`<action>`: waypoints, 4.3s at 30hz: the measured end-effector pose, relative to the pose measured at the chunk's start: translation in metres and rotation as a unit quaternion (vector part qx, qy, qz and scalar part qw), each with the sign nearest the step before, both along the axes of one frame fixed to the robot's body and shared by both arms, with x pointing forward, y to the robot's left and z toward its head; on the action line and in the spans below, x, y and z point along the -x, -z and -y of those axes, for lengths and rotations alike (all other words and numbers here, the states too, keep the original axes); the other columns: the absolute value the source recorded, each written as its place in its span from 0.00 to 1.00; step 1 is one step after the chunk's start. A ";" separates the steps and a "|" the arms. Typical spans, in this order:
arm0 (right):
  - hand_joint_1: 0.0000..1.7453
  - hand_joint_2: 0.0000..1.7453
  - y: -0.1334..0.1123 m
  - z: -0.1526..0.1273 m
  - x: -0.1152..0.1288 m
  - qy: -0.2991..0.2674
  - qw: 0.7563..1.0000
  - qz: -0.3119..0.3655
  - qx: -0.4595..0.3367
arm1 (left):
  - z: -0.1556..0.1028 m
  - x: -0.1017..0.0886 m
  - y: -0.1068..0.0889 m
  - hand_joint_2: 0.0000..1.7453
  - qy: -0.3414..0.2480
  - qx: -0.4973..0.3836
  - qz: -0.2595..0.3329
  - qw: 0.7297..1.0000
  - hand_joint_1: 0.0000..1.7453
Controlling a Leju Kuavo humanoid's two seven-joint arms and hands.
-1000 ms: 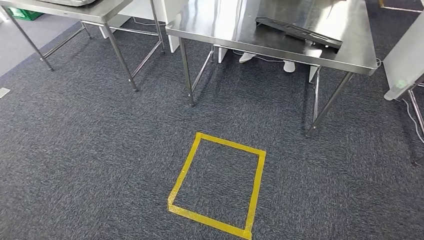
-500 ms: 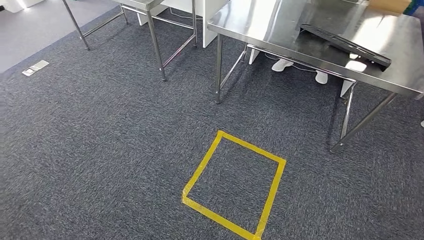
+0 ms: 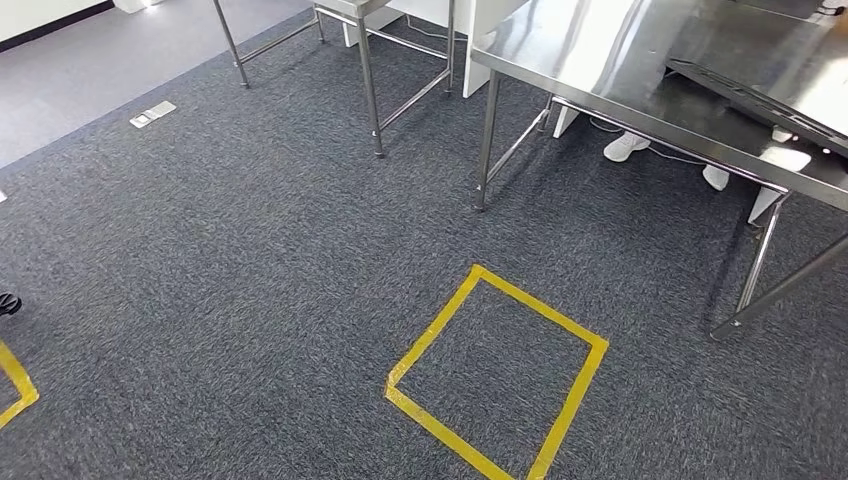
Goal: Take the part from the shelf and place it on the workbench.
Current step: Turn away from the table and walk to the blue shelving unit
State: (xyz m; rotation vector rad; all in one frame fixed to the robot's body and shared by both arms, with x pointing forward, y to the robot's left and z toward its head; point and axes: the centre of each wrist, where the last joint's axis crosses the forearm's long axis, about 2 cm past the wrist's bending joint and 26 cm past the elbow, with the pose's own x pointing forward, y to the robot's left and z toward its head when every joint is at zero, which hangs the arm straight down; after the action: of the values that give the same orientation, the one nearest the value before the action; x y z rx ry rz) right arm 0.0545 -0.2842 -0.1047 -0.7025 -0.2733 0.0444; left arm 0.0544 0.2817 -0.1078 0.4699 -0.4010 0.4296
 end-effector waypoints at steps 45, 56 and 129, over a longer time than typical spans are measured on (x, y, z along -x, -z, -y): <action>0.00 0.00 0.000 -0.003 0.001 -0.015 0.999 -0.028 0.000 | -0.001 -0.001 0.000 0.00 0.004 -0.005 -0.024 1.000 0.00; 0.00 0.00 0.000 -0.003 -0.001 -0.016 0.999 -0.032 0.003 | 0.003 0.005 0.000 0.00 0.004 0.008 -0.057 0.998 0.00; 0.00 0.00 0.000 -0.003 0.004 -0.039 0.998 -0.043 0.023 | 0.004 0.003 -0.001 0.00 0.005 -0.039 -0.049 0.998 0.00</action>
State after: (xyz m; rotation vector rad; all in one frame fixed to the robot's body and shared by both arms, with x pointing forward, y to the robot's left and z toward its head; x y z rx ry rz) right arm 0.0506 -0.2814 -0.1048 -0.7325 -0.2172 0.1559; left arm 0.0513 0.2780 -0.1070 0.5621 -0.3261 0.3804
